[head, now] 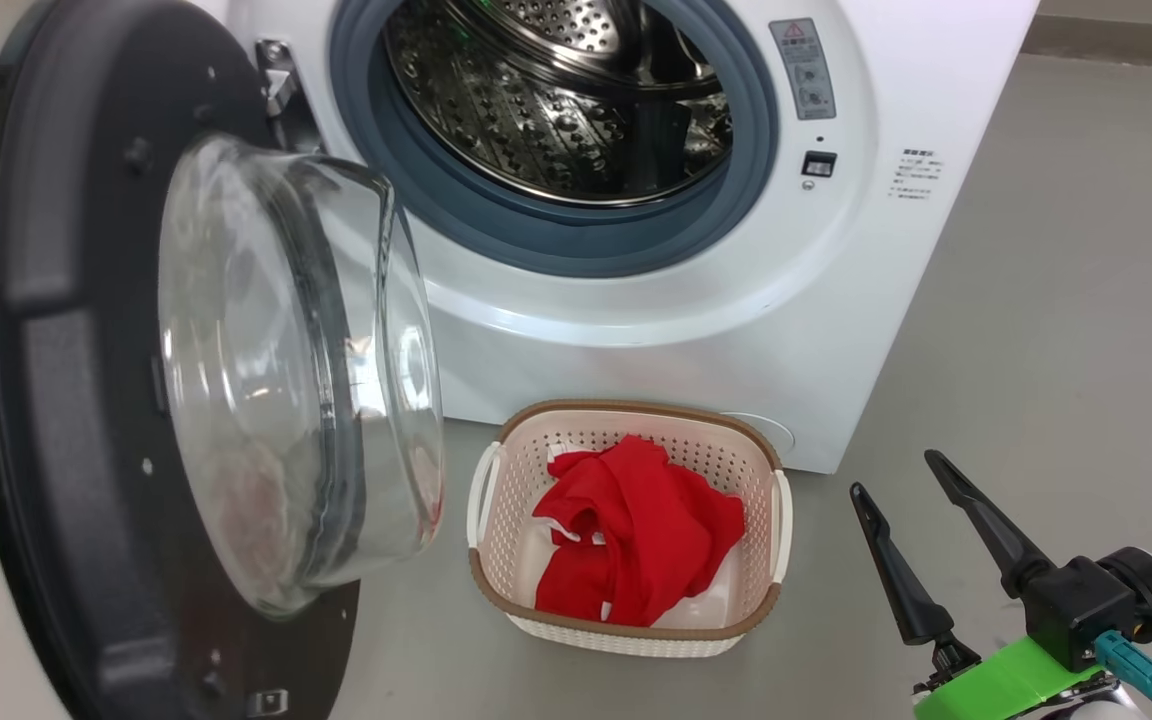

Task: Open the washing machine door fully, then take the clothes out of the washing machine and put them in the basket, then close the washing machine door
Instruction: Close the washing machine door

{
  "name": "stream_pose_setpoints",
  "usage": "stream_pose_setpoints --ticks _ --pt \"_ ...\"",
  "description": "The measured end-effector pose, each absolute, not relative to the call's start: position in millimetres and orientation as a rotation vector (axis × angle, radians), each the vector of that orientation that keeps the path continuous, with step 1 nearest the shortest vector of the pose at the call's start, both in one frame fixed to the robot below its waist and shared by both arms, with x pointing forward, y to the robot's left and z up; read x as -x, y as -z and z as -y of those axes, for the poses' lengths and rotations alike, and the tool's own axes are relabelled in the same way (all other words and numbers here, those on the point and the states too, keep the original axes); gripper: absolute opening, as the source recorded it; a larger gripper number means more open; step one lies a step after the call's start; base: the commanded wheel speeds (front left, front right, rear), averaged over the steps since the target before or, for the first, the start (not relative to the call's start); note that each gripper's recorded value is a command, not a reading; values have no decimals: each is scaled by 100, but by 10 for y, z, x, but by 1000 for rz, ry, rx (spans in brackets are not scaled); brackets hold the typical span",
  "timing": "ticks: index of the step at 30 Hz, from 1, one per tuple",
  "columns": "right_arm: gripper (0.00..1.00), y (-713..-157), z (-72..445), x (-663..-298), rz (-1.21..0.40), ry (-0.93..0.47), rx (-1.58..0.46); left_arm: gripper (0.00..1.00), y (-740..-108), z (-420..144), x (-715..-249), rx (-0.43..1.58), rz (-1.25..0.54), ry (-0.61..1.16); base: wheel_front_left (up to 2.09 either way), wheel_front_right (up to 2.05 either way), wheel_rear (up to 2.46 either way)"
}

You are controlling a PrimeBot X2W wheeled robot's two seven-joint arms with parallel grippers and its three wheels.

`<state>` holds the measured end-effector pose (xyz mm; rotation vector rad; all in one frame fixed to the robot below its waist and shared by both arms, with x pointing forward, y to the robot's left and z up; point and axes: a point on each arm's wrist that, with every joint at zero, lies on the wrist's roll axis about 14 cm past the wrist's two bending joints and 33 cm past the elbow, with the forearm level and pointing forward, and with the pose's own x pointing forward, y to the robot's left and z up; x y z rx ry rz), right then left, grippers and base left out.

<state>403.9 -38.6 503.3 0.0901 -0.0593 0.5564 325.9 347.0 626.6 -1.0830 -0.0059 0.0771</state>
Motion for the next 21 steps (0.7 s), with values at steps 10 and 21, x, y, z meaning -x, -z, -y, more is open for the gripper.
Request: stream_pose_setpoints --ticks 10,21 --pt "100 -5064 509 -4069 70 -516 -93 0 -6251 -3245 -3432 1116 -19 1 0 0 0" --pt "100 -5090 701 -4035 75 -457 -103 0 -6271 -2969 -3615 1126 -54 83 0 0 0"
